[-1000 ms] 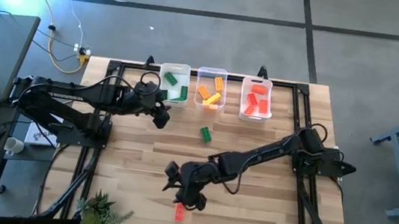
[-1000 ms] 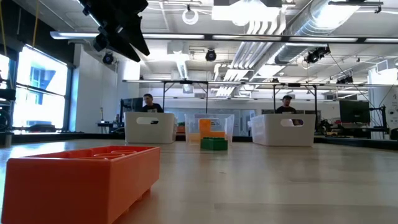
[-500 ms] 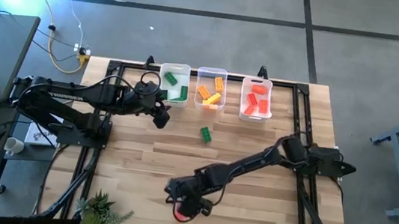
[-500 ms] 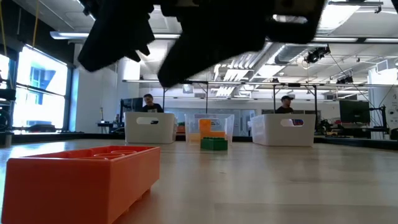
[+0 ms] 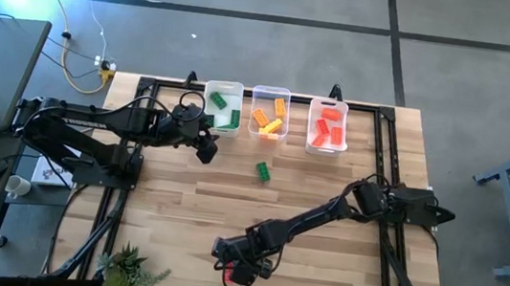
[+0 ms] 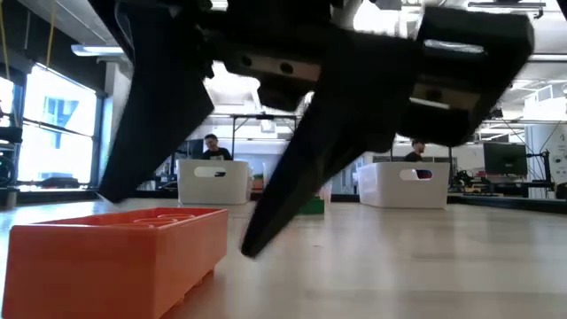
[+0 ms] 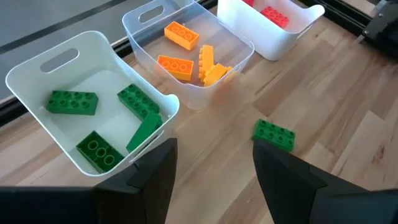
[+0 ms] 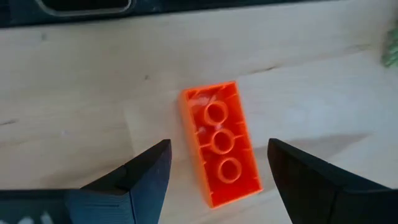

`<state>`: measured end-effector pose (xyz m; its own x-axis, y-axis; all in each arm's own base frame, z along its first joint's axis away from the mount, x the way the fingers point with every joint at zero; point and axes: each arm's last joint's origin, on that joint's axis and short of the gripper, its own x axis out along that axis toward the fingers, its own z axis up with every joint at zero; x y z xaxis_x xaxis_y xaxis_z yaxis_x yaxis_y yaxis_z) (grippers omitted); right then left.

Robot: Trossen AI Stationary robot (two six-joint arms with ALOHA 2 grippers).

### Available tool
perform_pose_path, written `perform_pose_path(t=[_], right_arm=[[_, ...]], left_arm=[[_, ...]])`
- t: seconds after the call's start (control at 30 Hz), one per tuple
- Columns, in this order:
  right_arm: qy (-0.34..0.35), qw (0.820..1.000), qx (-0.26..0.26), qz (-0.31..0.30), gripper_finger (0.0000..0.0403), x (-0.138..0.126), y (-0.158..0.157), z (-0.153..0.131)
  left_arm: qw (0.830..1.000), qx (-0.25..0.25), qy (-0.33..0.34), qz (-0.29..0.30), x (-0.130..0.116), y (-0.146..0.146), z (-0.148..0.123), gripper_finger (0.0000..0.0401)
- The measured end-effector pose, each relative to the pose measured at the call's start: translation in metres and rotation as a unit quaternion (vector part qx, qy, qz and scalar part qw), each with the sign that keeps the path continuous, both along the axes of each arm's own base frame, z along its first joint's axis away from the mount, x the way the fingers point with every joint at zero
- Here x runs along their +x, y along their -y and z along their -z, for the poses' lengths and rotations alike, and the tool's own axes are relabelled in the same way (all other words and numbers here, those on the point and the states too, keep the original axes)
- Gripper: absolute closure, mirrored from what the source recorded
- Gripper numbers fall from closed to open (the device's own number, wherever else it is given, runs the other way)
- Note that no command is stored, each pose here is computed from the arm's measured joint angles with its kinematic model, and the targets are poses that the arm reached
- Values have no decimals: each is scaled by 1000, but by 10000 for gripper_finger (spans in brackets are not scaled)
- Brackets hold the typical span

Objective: Sort & place blocks by color
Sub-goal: Put the orange game piece into the right white bin

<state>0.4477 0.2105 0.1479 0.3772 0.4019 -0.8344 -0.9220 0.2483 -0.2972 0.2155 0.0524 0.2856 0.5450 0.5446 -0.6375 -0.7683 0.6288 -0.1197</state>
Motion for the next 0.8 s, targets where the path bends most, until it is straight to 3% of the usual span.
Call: perform_pose_path(t=[0.3, 0.47, 0.57, 0.73, 0.8], right_arm=[[-6, 1000, 17, -6, 149, 6, 1, 16], [-17, 1000, 13, 20, 156, 6, 1, 20], [-42, 997, 26, 53, 187, 6, 1, 18], [-63, 992, 33, 103, 287, 8, 0, 13], [-65, 990, 30, 124, 293, 10, 1, 10]], left_arm=[[1000, -1, 1, -1, 0, 0, 0, 201], [1000, -1, 1, 0, 0, 0, 0, 201], [1000, -1, 1, 0, 0, 0, 0, 201], [1000, -1, 1, 0, 0, 0, 0, 201], [1000, -1, 1, -1, 0, 0, 0, 201]])
